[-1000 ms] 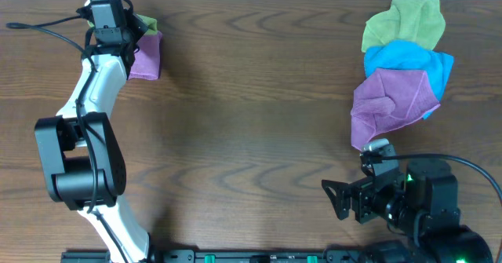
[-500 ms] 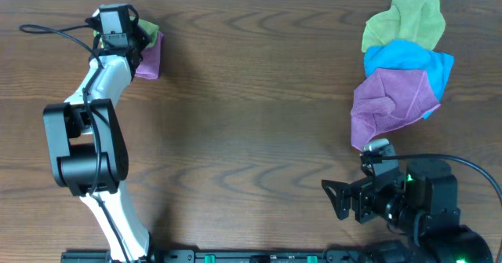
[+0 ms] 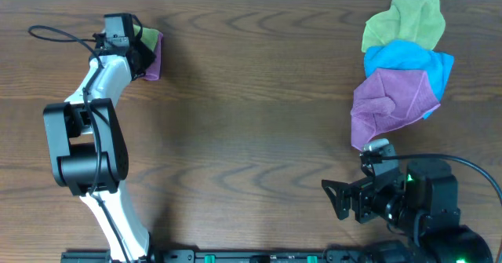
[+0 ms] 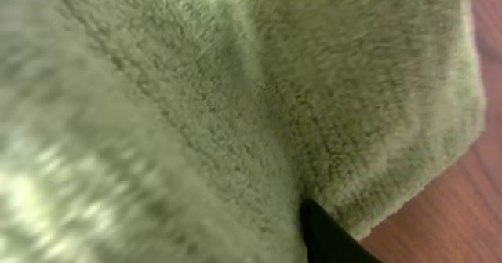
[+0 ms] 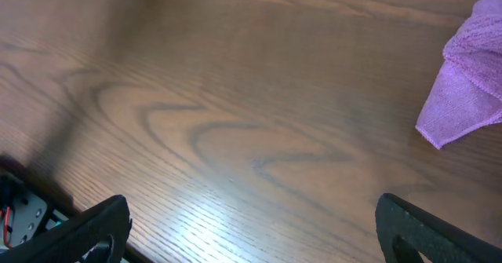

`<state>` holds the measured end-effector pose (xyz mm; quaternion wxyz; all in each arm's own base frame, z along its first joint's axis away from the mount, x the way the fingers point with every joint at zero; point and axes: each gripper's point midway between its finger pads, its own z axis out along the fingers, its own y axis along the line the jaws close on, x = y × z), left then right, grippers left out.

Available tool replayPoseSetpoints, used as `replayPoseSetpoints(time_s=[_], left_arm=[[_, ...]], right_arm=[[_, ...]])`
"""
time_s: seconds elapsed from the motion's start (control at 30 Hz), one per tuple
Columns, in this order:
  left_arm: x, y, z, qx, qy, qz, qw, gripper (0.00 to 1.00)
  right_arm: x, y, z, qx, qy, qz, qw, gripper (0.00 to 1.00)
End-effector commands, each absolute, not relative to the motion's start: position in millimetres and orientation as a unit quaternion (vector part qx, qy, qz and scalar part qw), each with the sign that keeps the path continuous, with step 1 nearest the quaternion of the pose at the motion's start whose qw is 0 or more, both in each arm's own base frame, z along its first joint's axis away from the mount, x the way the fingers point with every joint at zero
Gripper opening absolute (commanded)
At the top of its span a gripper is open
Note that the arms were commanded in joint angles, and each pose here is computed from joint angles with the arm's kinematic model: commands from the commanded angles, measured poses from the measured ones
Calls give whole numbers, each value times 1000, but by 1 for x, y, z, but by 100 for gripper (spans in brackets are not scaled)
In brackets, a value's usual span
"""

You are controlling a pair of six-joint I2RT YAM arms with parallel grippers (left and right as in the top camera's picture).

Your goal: Fold the cloth

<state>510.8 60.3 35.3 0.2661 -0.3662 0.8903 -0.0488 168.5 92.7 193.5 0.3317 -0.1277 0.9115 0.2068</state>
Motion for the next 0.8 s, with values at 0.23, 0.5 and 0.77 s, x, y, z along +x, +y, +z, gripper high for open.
replayPoseSetpoints(time_s=[0.23, 0.5, 0.77], left_arm=[[506, 63, 106, -365, 877, -61, 307, 95], [492, 61, 120, -365, 880, -59, 298, 95], [504, 35, 131, -338, 881, -137, 302, 95]], right_arm=[[168, 92, 191, -118, 913, 210, 328, 99], [168, 92, 191, -118, 913, 210, 328, 99], [168, 92, 191, -118, 913, 210, 328, 99]])
